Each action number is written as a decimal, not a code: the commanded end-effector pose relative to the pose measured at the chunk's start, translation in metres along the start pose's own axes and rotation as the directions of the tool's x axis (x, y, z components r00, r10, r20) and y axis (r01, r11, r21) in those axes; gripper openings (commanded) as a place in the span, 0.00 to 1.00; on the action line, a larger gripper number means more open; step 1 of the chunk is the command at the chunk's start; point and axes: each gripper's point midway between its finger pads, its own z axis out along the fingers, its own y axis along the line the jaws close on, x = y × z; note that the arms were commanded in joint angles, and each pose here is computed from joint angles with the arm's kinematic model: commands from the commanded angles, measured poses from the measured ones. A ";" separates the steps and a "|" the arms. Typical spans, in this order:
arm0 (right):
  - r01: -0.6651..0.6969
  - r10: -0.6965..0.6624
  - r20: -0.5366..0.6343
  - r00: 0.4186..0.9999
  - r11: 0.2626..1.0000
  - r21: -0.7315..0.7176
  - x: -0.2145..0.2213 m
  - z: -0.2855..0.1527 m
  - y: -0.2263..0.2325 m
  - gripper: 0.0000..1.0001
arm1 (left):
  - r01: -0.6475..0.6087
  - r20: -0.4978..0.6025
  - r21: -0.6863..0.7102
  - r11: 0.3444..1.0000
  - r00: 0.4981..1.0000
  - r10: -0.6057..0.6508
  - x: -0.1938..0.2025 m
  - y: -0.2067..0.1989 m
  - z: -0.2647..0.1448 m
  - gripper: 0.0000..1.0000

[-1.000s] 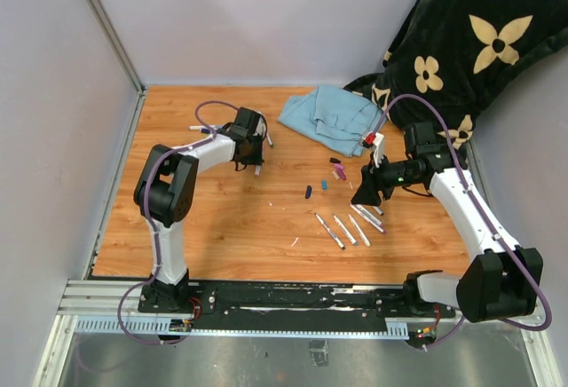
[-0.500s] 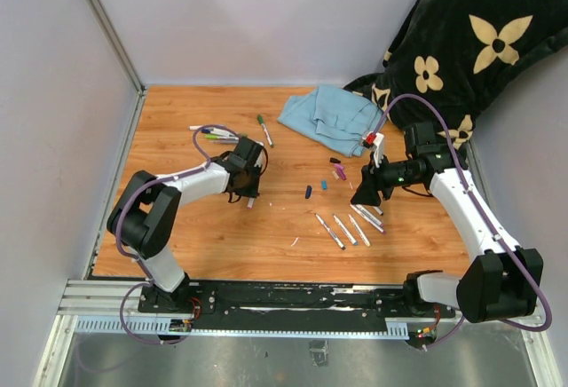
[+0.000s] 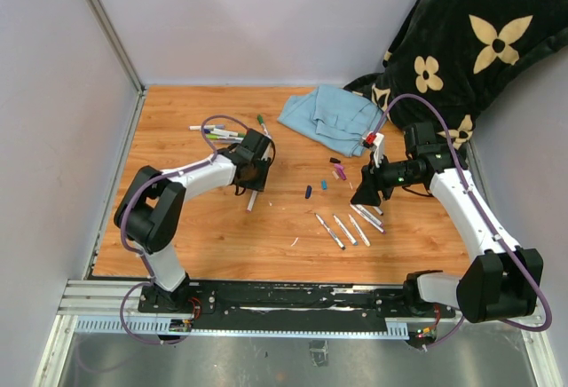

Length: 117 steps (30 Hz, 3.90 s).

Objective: Open the pen caps
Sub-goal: Pick up the pen from the center of the board, then open the pen cap from the pen.

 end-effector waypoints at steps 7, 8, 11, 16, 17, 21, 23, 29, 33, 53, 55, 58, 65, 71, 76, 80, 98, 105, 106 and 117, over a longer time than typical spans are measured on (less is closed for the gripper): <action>0.010 -0.010 0.025 1.000 1.000 0.010 -0.005 -0.008 -0.001 0.49 | -0.031 -0.047 0.021 0.999 0.998 0.032 0.003 -0.006 0.009 0.34; 0.010 -0.010 0.026 1.000 1.000 0.008 -0.005 -0.008 -0.001 0.49 | -0.031 -0.051 0.010 0.999 0.998 0.031 0.005 -0.004 0.008 0.34; 0.009 -0.010 0.027 1.000 1.000 0.007 -0.005 -0.008 0.000 0.49 | -0.033 -0.061 -0.004 0.999 0.998 0.033 0.010 0.000 0.007 0.34; 0.011 -0.011 0.027 1.000 1.000 0.009 -0.005 -0.008 0.000 0.49 | -0.031 -0.081 0.005 1.000 0.996 0.031 0.017 -0.001 0.005 0.27; 0.012 -0.012 0.028 1.000 1.000 0.009 -0.005 -0.009 0.000 0.49 | -0.028 -0.084 0.011 1.000 0.996 0.029 0.018 -0.002 0.005 0.26; 0.010 -0.010 0.027 1.000 1.000 0.009 -0.005 -0.008 -0.001 0.49 | -0.022 -0.100 0.014 1.000 0.995 0.024 0.026 -0.001 0.005 0.27; 0.010 -0.010 0.027 1.000 1.000 0.007 -0.005 -0.008 0.000 0.49 | -0.023 -0.110 0.012 1.000 0.994 0.024 0.029 0.000 0.006 0.27; 0.013 -0.013 0.031 0.999 1.000 0.004 -0.006 -0.008 0.001 0.49 | -0.025 -0.125 0.020 0.999 0.992 0.028 0.035 -0.002 0.010 0.25; 0.022 -0.022 0.041 0.999 1.000 -0.002 -0.007 -0.009 0.003 0.49 | -0.017 -0.126 0.032 0.999 0.992 0.021 0.038 -0.003 0.010 0.16; 0.278 -0.244 0.454 0.857 0.961 -0.008 -0.121 -0.047 0.046 0.98 | 0.101 0.179 0.339 0.935 0.969 -0.169 0.002 -0.045 -0.047 0.00; 0.251 -0.163 0.482 0.861 0.960 -0.124 -0.115 -0.035 0.052 0.98 | 0.107 0.208 0.402 0.909 0.957 -0.205 -0.002 -0.054 -0.056 0.00; 0.230 -0.179 0.479 0.860 0.972 -0.050 -0.093 -0.018 0.031 0.98 | 0.110 0.243 0.491 0.864 0.935 -0.257 -0.006 -0.065 -0.071 0.00; 0.188 -0.120 0.449 0.886 0.976 -0.110 -0.068 0.008 0.034 0.98 | 0.090 0.334 0.646 0.758 0.860 -0.387 -0.025 -0.084 -0.108 0.00; 0.157 -0.088 0.390 0.917 0.976 -0.149 -0.054 0.033 0.034 0.99 | 0.079 0.345 0.711 0.699 0.827 -0.444 -0.024 -0.093 -0.123 0.00; 0.155 -0.098 0.363 0.927 0.979 -0.130 -0.046 0.051 0.033 0.99 | 0.083 0.347 0.752 0.654 0.794 -0.499 -0.026 -0.100 -0.132 0.00; 0.125 -0.079 0.347 0.935 0.986 -0.113 -0.044 0.062 0.032 0.99 | 0.090 0.362 0.772 0.630 0.752 -0.551 -0.032 -0.105 -0.143 0.00; -0.156 0.181 0.297 0.938 0.982 -0.106 -0.043 0.100 0.032 0.80 | 0.047 0.392 0.836 0.546 0.646 -0.655 -0.055 -0.152 -0.176 0.00; -0.167 0.208 0.287 0.935 0.973 -0.162 -0.047 0.104 0.045 0.57 | 0.031 0.395 0.839 0.544 0.654 -0.646 -0.056 -0.168 -0.177 0.00; -0.167 0.210 0.286 0.935 0.972 -0.168 -0.048 0.104 0.047 0.52 | 0.029 0.393 0.840 0.542 0.656 -0.644 -0.056 -0.170 -0.177 0.00; -0.122 0.182 0.248 0.952 0.964 -0.237 -0.050 0.105 0.058 0.01 | -0.062 0.434 0.856 0.514 0.626 -0.648 -0.052 -0.171 -0.199 0.20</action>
